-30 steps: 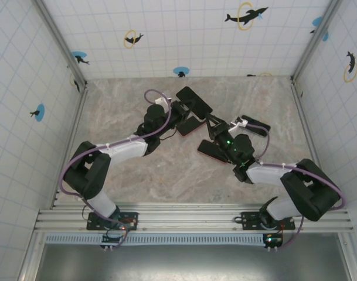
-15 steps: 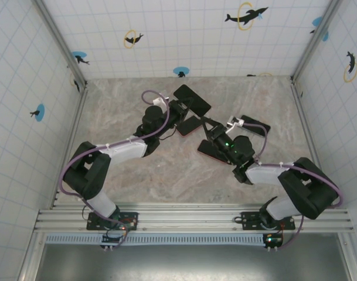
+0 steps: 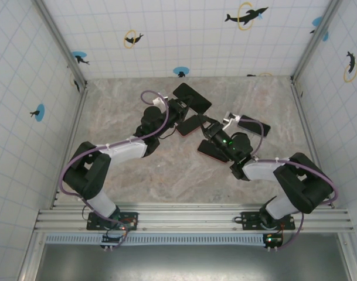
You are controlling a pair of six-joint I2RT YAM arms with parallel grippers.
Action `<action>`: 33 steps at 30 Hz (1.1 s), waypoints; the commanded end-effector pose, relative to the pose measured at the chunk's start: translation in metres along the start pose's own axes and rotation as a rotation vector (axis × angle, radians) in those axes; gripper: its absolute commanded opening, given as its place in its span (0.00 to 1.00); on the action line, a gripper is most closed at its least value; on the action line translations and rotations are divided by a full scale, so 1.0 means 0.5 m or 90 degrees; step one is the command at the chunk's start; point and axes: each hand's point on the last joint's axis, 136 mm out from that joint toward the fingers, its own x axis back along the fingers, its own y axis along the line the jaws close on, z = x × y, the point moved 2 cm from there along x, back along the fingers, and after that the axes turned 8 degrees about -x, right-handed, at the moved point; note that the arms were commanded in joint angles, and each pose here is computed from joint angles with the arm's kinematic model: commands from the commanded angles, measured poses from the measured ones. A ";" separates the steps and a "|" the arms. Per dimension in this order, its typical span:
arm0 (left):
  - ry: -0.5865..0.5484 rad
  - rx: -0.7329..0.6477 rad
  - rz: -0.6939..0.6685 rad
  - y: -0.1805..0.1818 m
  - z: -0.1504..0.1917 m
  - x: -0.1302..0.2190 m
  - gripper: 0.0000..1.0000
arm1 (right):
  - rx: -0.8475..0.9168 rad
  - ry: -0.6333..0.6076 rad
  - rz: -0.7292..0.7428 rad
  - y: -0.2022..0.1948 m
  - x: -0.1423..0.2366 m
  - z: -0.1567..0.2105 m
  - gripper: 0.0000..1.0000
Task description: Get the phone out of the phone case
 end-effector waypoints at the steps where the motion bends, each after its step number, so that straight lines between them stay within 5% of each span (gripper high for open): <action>1: 0.002 -0.003 0.117 -0.116 -0.007 0.023 0.00 | 0.031 -0.007 -0.011 0.004 -0.008 -0.014 0.05; 22: 0.075 0.034 0.238 -0.240 0.010 0.061 0.00 | 0.279 0.041 0.114 -0.062 0.022 -0.054 0.00; 33: 0.112 0.035 0.264 -0.257 0.032 0.052 0.00 | 0.306 0.046 0.119 -0.062 0.014 -0.086 0.00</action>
